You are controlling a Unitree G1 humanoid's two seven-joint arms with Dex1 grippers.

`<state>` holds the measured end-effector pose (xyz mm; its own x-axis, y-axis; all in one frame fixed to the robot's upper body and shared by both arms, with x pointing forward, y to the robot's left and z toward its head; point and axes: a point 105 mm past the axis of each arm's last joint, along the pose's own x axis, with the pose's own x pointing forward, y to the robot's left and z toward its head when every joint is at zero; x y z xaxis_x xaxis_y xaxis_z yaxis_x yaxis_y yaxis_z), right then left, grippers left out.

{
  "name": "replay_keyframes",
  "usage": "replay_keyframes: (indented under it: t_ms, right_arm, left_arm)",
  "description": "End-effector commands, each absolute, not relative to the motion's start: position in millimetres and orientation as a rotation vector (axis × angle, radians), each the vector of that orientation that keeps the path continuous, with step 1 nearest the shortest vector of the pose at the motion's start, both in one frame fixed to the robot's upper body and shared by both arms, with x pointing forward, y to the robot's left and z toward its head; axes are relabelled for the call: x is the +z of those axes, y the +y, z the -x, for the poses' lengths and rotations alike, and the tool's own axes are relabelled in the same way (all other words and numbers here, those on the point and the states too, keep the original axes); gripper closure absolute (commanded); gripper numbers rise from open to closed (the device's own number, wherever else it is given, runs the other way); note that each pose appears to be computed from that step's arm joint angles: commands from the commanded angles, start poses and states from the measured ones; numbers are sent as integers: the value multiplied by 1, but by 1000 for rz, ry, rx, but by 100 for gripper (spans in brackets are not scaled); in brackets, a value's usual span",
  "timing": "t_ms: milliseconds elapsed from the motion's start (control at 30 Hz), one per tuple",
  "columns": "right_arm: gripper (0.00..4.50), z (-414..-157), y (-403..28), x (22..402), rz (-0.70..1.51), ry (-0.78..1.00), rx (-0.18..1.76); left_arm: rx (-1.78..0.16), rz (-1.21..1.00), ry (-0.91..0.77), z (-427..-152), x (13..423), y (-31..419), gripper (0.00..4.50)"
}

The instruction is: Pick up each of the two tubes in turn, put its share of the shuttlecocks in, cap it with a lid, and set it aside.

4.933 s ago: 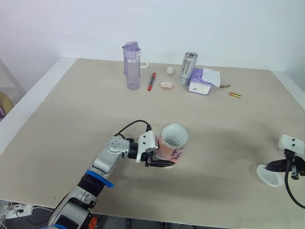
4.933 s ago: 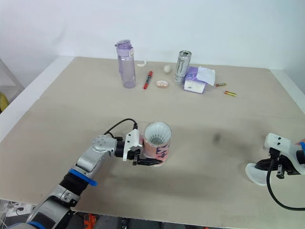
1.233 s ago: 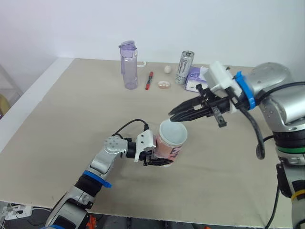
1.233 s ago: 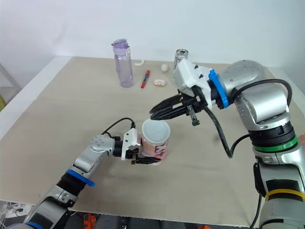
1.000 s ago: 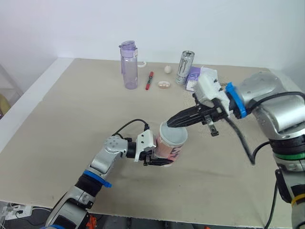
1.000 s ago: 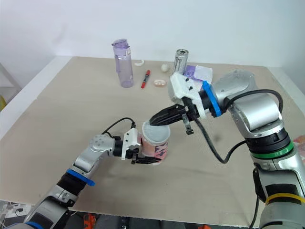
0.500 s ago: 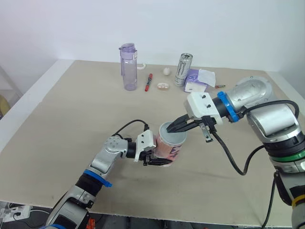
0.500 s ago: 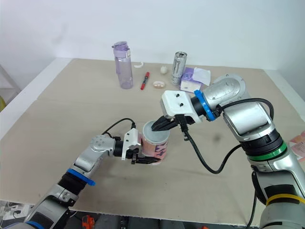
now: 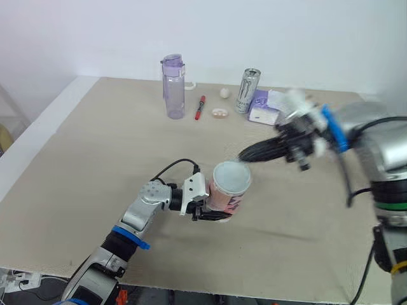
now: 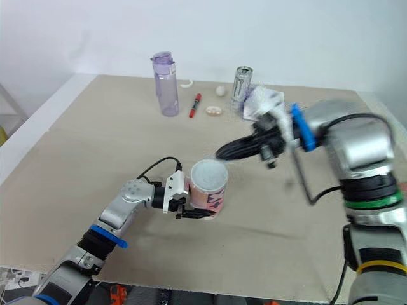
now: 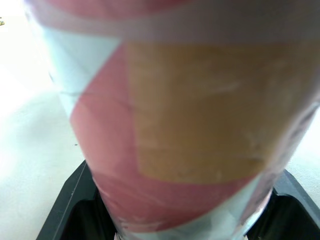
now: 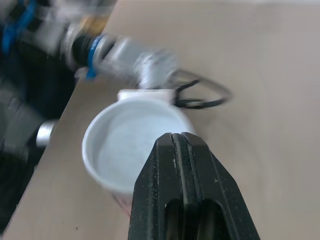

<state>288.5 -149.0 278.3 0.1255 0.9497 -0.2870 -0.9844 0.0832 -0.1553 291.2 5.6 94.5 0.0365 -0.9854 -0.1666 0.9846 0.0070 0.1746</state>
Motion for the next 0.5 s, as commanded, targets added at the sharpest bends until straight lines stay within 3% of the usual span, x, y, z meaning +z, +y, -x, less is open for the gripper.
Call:
replay_keyframes:
  t_ms: [33,267,300,333,400,500]
  right_arm:
    - [443,-284,-166,290,233,16,1373]
    - [443,-287,-207,230,184,61,1134]
    - [450,-287,-208,221,208,68,1120]
    - [450,-286,-210,211,229,82,1110]
    - [385,-280,-207,191,251,111,1124]
    - [287,-273,-201,175,262,124,1154]
  left_arm:
    - [-1484,-277,49,-299,86,16,175]
    - [-1511,-261,21,-296,92,14,175]
    - [-1515,-257,18,-296,93,14,107]
    - [-1524,-260,14,-295,93,14,71]
    - [-1540,-270,-2,-294,95,15,0]
    - [-1547,-279,-13,-294,98,17,0]
